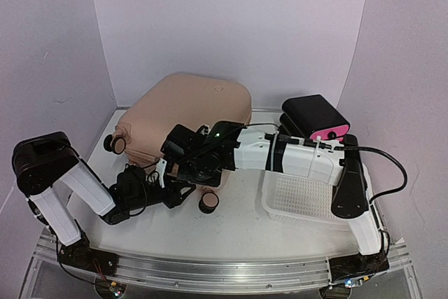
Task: Open, take out, and arrange the luggage
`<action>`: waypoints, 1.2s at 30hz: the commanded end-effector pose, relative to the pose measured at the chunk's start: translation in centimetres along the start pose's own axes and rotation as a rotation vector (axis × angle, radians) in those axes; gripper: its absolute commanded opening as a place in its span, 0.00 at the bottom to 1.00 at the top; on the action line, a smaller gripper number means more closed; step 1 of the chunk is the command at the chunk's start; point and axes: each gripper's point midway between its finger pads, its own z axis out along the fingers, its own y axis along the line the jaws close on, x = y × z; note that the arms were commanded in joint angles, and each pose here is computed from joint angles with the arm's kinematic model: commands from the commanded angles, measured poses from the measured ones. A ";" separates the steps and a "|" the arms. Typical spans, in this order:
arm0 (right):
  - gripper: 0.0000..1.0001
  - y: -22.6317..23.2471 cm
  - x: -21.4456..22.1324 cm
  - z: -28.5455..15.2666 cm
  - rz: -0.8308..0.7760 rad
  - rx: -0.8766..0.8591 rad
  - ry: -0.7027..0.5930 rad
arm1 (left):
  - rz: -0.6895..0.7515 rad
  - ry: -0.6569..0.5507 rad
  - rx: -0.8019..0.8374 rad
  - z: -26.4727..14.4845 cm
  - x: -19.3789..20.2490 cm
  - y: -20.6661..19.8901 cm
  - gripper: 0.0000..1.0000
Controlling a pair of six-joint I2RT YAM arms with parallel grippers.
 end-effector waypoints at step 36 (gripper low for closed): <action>0.00 2.1 -2.7 -5.8 -0.012 -0.153 -0.062 | -0.202 -0.229 0.037 1.9 -7.2 -1.3 0.11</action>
